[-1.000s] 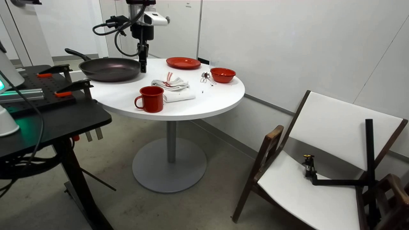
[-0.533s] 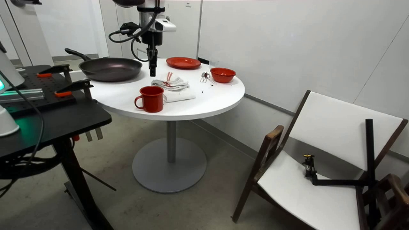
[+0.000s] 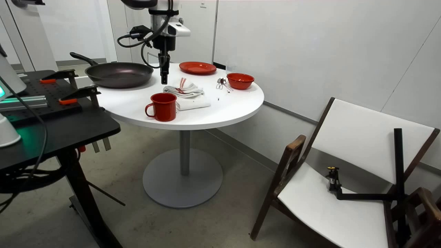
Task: Bring the cup closer to the pan
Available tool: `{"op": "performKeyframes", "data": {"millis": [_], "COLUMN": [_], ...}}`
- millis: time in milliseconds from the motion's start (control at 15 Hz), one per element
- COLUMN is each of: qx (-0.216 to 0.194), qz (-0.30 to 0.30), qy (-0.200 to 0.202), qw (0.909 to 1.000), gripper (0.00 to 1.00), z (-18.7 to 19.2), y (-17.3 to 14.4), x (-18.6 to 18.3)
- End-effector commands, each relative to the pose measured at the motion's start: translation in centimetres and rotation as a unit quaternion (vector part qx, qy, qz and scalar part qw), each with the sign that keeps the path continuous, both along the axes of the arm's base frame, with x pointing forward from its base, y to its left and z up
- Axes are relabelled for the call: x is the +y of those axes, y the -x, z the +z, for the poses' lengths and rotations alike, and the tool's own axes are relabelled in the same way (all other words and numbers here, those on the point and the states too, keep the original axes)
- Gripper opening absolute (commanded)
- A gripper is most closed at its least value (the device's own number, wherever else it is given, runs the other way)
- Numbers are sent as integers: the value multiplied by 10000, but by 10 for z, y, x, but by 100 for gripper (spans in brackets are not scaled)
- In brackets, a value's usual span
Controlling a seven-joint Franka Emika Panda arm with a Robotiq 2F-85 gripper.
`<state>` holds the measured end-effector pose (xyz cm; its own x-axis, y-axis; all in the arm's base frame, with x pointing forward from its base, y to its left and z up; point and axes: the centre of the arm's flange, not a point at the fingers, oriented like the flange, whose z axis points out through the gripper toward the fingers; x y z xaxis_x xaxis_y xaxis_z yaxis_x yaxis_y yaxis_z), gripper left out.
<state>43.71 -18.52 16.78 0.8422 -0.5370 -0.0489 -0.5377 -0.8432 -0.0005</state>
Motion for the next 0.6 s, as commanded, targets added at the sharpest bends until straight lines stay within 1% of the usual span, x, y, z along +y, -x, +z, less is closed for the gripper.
{"op": "performKeyframes", "data": {"millis": [0, 533], "qx": [122, 385], "qz": [-131, -404], "qy": [-99, -276], "qw": [9998, 9981], "gripper": [100, 100], "z": [-13, -40], "y": [-11, -10], "x": [-11, -32]}}
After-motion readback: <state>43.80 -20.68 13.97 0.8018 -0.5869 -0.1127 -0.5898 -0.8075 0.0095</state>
